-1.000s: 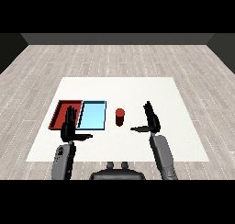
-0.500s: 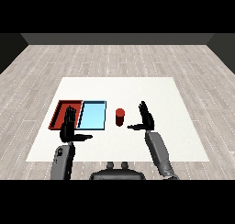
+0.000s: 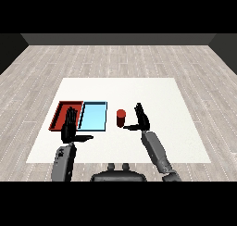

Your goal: Pick the red can and put it in the red box

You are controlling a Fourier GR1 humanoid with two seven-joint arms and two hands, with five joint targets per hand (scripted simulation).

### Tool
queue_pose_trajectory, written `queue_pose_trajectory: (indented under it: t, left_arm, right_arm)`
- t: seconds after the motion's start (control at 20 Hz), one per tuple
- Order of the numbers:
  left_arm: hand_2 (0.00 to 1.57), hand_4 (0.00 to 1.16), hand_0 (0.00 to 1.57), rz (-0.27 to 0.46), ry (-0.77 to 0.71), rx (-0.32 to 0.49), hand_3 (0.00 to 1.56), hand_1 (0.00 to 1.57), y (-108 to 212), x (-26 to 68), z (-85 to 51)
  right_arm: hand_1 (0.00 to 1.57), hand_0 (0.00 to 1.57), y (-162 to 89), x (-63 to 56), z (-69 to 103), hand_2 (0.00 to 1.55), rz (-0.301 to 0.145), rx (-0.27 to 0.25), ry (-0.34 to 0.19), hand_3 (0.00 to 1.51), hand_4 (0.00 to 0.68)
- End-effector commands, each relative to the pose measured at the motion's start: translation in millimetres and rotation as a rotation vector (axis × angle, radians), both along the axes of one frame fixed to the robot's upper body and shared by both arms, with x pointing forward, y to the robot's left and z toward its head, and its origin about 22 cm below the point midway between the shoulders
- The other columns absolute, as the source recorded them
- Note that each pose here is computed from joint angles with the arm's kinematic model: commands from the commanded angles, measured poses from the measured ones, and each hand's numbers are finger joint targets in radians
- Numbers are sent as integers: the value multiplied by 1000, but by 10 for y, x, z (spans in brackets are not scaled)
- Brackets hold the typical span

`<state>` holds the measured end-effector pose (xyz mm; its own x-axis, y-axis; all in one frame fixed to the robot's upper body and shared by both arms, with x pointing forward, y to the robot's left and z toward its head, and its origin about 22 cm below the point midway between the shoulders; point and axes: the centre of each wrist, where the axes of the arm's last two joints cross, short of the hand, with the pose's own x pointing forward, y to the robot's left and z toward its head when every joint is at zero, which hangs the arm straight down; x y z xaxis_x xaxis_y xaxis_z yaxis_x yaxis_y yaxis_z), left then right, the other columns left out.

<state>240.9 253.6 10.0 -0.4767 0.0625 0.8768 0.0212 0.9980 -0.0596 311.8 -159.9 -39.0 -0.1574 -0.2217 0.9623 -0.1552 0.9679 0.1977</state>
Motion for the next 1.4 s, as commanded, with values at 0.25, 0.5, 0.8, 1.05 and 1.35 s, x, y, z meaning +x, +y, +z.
queue_pose_trajectory:
  t: [0.25,0.5,0.8,1.05,1.35]
  left_arm:
    - [0,0,0,-10,-15,-17,0,0,22,29,29]
    - [0,0,0,-10,3,-5,0,0,-93,84,54]
    - [0,0,0,-32,-12,-37,0,0,-37,-84,-7]
    - [0,0,0,-13,-19,3,0,0,-22,-108,-20]
    - [0,0,0,-16,-25,-21,0,0,118,-23,96]
  right_arm:
    - [0,0,24,-47,-28,0,14,29,26,0,0]
    - [0,0,307,118,-227,0,1,55,37,0,0]
    - [0,0,415,140,-203,0,12,70,55,0,0]
    - [0,0,513,31,-294,0,42,49,80,0,0]
    - [0,0,522,58,-187,0,27,38,112,0,0]
